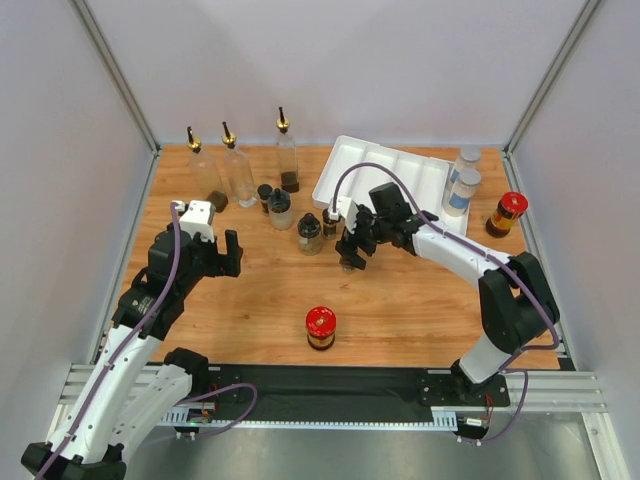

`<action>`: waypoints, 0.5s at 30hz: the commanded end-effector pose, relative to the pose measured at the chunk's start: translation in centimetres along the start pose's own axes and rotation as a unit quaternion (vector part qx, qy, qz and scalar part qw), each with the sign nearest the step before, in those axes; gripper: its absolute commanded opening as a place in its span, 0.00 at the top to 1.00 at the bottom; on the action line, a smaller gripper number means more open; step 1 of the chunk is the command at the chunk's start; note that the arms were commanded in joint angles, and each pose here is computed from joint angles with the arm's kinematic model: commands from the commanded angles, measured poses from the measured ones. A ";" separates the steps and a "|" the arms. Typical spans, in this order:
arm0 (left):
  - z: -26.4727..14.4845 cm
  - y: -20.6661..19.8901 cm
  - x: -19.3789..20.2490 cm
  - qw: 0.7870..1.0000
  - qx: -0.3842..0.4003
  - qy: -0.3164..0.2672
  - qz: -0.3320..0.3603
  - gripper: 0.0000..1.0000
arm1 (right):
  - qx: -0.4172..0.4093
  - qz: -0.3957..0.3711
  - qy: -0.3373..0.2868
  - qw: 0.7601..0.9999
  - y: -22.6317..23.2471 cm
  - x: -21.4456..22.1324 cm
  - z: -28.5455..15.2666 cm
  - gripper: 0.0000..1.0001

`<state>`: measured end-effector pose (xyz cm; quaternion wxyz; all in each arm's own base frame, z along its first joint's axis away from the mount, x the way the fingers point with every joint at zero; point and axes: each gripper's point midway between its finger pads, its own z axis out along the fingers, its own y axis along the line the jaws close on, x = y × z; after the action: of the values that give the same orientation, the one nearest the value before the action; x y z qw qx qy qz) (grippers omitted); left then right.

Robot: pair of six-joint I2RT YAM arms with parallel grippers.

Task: Organize the condiment bottles
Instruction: Pick up the bottle from the center of the board.

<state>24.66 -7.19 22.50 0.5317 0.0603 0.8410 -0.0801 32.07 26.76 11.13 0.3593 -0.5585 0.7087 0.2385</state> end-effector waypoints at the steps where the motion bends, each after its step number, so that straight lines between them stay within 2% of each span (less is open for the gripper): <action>1: -0.1 -0.2 -0.1 1.000 0.009 -0.003 0.003 0.00 | 0.048 -0.001 -0.007 0.999 -2.2 -1.8 0.0 0.14; 5: -0.1 -0.2 -0.1 1.000 0.009 -0.003 0.002 0.00 | 0.045 -0.001 0.007 0.999 -2.0 -1.2 0.4 0.21; 8: -0.1 -0.3 -0.1 1.000 0.011 -0.004 0.002 0.00 | 0.037 -0.001 0.018 0.999 -1.5 -0.8 0.8 0.32; 11: -0.2 -0.2 -0.1 1.000 0.010 -0.004 0.002 0.00 | 0.032 0.004 0.027 0.999 -1.4 -0.6 0.9 0.47; 14: -0.2 -0.3 -0.1 1.000 0.011 -0.003 0.002 0.00 | 0.023 0.009 0.034 0.999 -1.2 -0.8 0.8 0.69; 15: -0.1 -0.3 0.0 1.000 0.011 -0.003 0.001 0.00 | 0.016 0.018 0.044 0.999 -0.8 -0.5 0.5 0.73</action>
<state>24.58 -7.44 22.50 0.5307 0.0642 0.8407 -0.0861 32.84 26.98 9.99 0.3383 -0.5545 0.7315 0.2075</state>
